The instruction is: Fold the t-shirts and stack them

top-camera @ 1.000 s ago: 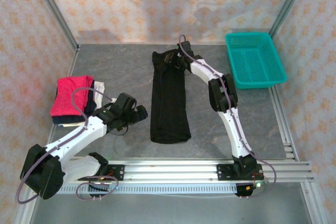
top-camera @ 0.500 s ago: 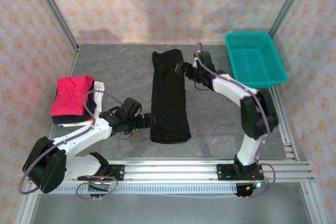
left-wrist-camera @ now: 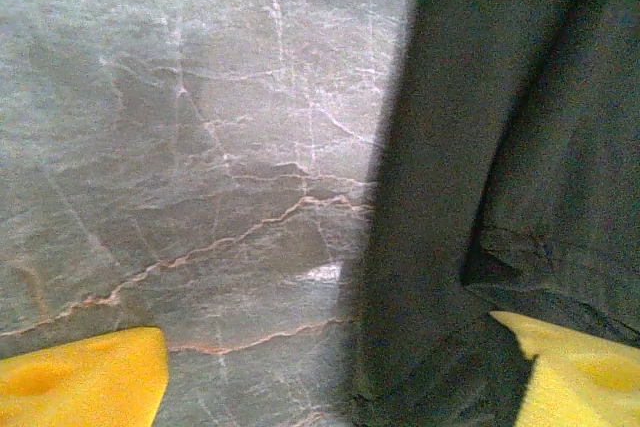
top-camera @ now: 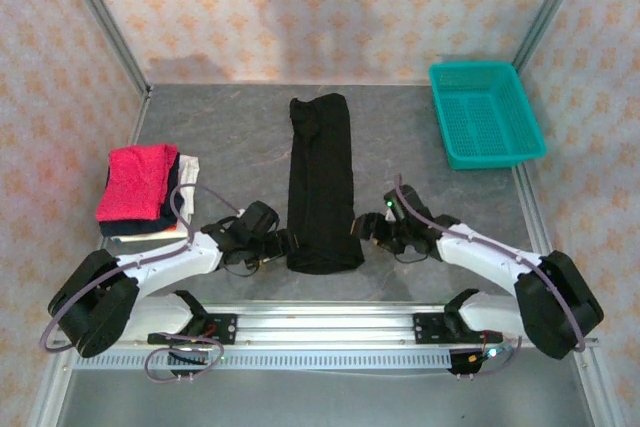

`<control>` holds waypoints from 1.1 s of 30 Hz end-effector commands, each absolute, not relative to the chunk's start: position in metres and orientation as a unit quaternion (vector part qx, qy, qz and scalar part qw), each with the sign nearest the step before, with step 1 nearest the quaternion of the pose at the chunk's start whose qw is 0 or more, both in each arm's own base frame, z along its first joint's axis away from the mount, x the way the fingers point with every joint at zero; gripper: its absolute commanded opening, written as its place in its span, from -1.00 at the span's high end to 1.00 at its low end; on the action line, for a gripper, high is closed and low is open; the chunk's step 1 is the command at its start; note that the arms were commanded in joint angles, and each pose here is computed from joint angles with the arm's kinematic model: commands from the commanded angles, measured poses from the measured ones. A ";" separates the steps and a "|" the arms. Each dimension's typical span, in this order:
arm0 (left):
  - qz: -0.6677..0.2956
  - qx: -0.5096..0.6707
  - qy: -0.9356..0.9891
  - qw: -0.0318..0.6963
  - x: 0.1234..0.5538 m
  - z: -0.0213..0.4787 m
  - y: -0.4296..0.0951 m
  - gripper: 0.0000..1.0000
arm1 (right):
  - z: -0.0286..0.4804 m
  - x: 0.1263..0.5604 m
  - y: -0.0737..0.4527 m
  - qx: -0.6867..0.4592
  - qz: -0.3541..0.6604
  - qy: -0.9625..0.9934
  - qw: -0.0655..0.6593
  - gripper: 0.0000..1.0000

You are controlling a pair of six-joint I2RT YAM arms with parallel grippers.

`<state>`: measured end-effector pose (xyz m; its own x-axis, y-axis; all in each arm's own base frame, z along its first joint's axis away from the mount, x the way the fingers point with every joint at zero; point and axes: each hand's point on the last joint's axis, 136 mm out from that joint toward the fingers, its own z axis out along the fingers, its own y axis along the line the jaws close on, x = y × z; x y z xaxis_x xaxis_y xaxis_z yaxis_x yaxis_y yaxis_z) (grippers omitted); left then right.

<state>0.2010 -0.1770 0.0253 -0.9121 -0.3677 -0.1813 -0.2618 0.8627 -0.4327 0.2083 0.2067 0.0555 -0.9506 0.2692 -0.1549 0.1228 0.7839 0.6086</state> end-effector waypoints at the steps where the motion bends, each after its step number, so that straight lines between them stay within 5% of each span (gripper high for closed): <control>1: -0.268 -0.151 0.947 0.093 0.188 0.026 -0.213 -0.52 | 0.053 0.192 0.214 0.137 0.332 0.929 0.095 -0.28; 14: -0.263 -0.129 0.952 0.094 0.179 0.032 -0.225 -0.47 | 0.034 0.177 0.228 0.120 0.336 0.933 0.052 0.21; 20: -0.280 -0.119 0.949 0.085 0.176 0.036 -0.233 -0.46 | 0.031 0.176 0.237 0.114 0.349 0.929 0.036 0.25; 26: -0.286 -0.117 0.948 0.081 0.174 0.036 -0.236 -0.41 | 0.028 0.175 0.237 0.116 0.347 0.930 0.034 0.86; 33: -0.278 -0.117 0.951 0.068 0.173 0.028 -0.237 -0.09 | 0.025 0.175 0.239 0.117 0.348 0.930 0.029 1.00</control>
<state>0.1733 -0.2315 0.0268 -0.9597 -0.2690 -0.0811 -0.1869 0.8268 -0.5305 0.1725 0.2340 0.0229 -0.9693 0.2435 0.0332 0.2078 0.7402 0.6395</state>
